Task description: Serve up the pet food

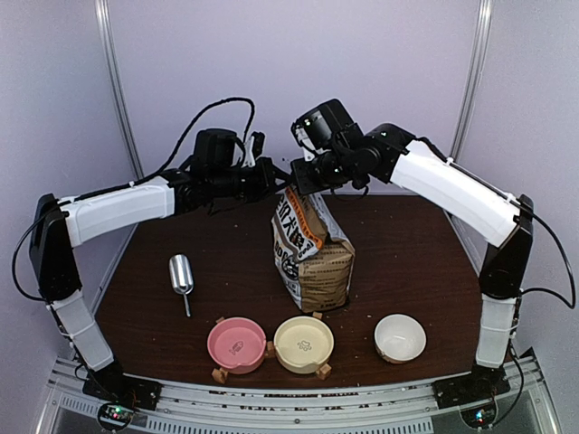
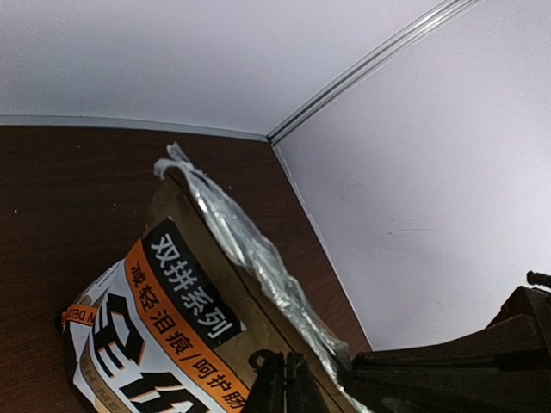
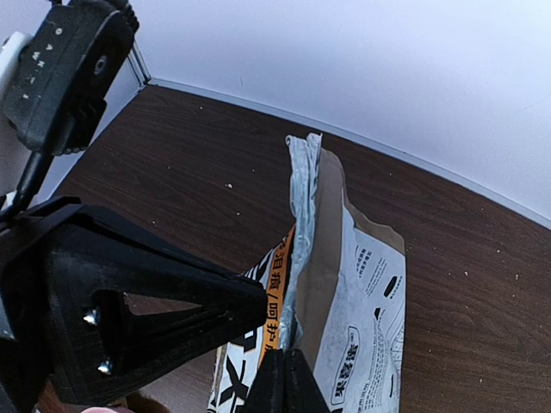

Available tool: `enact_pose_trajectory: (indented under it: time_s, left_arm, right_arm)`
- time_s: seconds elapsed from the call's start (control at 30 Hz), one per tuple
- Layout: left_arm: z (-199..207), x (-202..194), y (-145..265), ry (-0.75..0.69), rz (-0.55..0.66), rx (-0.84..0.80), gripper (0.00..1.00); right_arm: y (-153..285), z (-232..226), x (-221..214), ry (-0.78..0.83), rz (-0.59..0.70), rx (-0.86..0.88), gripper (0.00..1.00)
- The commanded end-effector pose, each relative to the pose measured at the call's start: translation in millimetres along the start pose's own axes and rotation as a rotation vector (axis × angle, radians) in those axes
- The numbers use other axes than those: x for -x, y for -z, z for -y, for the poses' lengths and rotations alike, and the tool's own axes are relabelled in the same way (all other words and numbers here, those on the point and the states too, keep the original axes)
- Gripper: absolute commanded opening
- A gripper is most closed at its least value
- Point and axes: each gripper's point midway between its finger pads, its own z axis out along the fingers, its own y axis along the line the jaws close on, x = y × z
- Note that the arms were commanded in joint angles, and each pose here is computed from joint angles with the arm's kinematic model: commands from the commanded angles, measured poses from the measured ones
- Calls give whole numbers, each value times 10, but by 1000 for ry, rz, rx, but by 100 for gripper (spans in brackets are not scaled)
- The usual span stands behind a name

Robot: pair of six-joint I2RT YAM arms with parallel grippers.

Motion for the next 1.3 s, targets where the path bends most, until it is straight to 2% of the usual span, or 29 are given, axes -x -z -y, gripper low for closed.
enact_pose_trajectory:
  time_s: [0.0, 0.13, 0.4, 0.6, 0.77, 1.27]
  left_arm:
    - [133, 117, 122, -35, 44, -14, 7]
    - [140, 151, 121, -41, 56, -14, 12]
    - [168, 186, 62, -45, 53, -28, 32]
    - [160, 182, 17, -41, 48, -35, 34]
    - [187, 174, -21, -44, 39, -56, 40]
    - [218, 119, -150, -34, 8, -103, 42]
  right_arm:
    - [-70, 146, -68, -16, -32, -60, 1]
    - [-73, 168, -71, -46, -39, -43, 0]
    - [-39, 163, -76, -151, -24, 69, 0]
    - [-3, 195, -74, -240, -2, 152, 0]
    - [24, 225, -39, -296, 21, 213, 0]
    - [41, 249, -37, -299, 24, 219, 0]
